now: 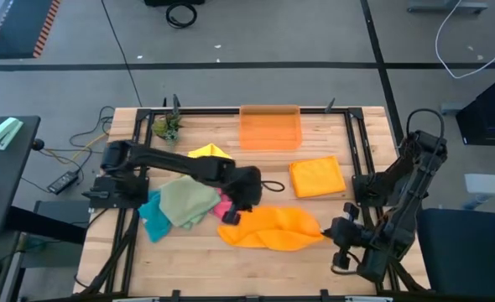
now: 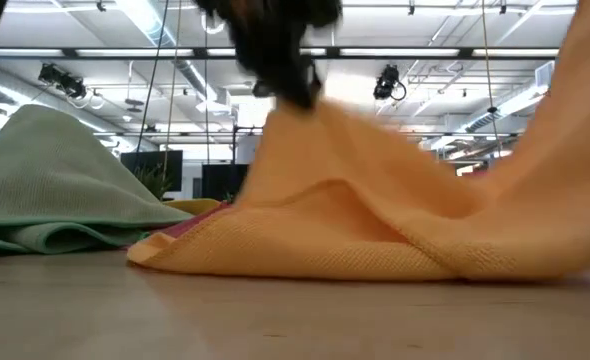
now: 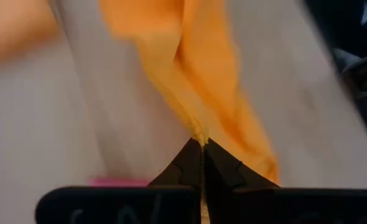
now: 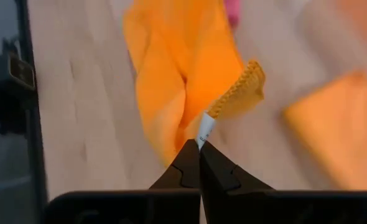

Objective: Fold microfiber towels
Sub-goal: Fold the left orange microfiber cloth

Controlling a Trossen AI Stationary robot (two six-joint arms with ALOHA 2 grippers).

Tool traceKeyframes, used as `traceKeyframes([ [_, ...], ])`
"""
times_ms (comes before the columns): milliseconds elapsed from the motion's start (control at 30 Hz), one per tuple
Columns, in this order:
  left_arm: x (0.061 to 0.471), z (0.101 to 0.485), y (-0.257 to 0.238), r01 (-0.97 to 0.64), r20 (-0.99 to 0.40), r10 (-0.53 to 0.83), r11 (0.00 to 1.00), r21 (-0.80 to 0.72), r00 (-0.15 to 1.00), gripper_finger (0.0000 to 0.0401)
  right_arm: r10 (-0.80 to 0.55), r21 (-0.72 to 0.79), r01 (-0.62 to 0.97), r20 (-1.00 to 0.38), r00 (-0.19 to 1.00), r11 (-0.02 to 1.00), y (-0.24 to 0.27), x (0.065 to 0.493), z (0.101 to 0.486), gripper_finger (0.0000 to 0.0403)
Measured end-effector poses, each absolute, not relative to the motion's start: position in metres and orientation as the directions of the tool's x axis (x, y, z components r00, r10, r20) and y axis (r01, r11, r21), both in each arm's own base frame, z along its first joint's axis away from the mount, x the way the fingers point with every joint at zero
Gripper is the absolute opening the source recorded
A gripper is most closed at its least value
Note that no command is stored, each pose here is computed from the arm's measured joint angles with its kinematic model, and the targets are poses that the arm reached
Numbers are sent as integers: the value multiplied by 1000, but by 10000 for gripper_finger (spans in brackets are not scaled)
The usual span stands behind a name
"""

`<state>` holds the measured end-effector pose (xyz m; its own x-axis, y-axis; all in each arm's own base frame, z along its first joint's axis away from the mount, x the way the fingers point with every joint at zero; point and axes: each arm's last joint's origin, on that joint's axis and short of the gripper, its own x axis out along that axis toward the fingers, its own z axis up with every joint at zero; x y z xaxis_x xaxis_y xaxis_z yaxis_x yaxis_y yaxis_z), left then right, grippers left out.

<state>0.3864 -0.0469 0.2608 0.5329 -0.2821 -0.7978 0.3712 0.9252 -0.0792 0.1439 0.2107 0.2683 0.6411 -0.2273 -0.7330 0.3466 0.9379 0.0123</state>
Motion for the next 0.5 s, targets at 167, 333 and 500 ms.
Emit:
traceKeyframes([
  [167,356,351,-45,250,-704,-41,948,198,709,8,-388,-86,396,-471,792,914,187,140,291,0],
  [333,323,414,-39,81,-565,98,956,284,819,7,-482,-140,461,-270,833,876,155,140,322,0],
  [500,309,426,-47,63,-553,51,981,186,832,9,-440,-65,443,-306,844,894,134,137,353,0],
])
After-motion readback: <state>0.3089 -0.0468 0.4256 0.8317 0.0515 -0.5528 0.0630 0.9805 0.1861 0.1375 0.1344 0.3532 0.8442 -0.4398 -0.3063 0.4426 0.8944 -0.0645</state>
